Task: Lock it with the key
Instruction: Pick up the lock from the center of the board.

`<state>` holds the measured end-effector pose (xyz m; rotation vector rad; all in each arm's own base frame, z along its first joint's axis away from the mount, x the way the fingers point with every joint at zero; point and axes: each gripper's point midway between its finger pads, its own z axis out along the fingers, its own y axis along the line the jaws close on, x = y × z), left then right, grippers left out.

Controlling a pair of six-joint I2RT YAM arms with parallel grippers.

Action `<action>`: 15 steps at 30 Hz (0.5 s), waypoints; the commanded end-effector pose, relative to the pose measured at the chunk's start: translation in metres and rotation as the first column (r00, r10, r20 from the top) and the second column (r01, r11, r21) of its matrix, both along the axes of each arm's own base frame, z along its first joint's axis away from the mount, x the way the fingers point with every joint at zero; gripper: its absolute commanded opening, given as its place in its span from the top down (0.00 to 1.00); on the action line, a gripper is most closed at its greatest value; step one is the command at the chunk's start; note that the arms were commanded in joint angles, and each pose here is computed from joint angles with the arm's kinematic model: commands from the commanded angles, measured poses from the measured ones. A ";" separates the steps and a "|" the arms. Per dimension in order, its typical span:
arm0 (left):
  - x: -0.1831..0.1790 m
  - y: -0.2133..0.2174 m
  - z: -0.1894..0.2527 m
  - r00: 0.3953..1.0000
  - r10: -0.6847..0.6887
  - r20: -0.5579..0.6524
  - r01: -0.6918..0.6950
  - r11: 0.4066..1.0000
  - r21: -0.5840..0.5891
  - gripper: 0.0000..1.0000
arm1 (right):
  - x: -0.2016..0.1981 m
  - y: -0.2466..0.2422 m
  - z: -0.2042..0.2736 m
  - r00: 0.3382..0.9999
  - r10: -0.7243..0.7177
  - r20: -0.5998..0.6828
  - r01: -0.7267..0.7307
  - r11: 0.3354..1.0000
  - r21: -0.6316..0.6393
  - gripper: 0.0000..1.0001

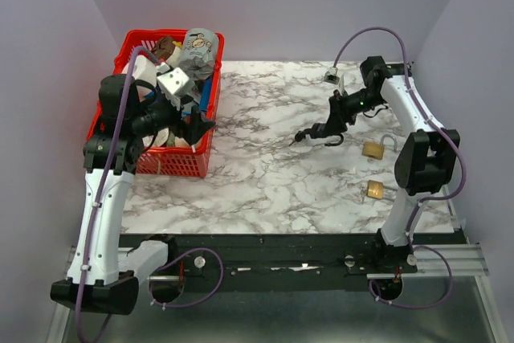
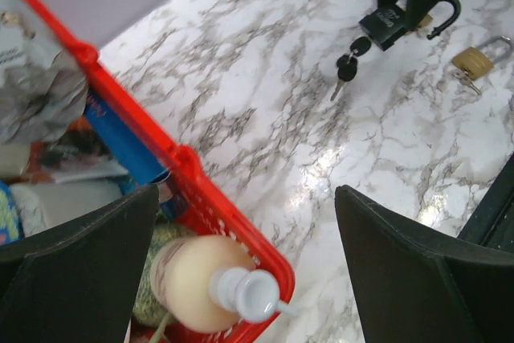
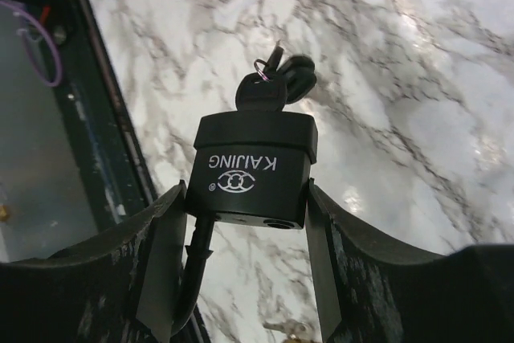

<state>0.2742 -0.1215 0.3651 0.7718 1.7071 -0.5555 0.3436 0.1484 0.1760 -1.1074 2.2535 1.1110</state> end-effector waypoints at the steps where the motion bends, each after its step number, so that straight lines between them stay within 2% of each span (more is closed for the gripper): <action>1: 0.003 -0.031 0.010 0.965 -0.130 0.229 0.106 0.988 0.113 0.01 | -0.041 0.029 0.048 0.989 0.036 -0.146 0.003 0.966 0.260 0.99; 2: 0.000 -0.045 0.008 0.946 -0.188 0.265 0.149 0.976 0.160 0.01 | -0.047 0.032 0.051 0.986 0.042 -0.164 0.006 0.959 0.282 0.99; 6: 0.003 -0.076 -0.010 0.911 -0.267 0.314 0.188 0.947 0.262 0.01 | -0.063 0.041 0.071 0.965 0.058 -0.256 0.052 0.914 0.402 0.99; 10: 0.005 -0.112 -0.030 0.867 -0.336 0.368 0.219 0.921 0.323 0.01 | -0.078 0.049 0.075 0.950 0.080 -0.303 0.069 0.891 0.449 0.99; 15: 0.008 -0.155 -0.060 0.837 -0.406 0.366 0.262 0.885 0.384 0.01 | -0.098 0.061 0.076 0.929 0.125 -0.349 0.065 0.872 0.485 0.99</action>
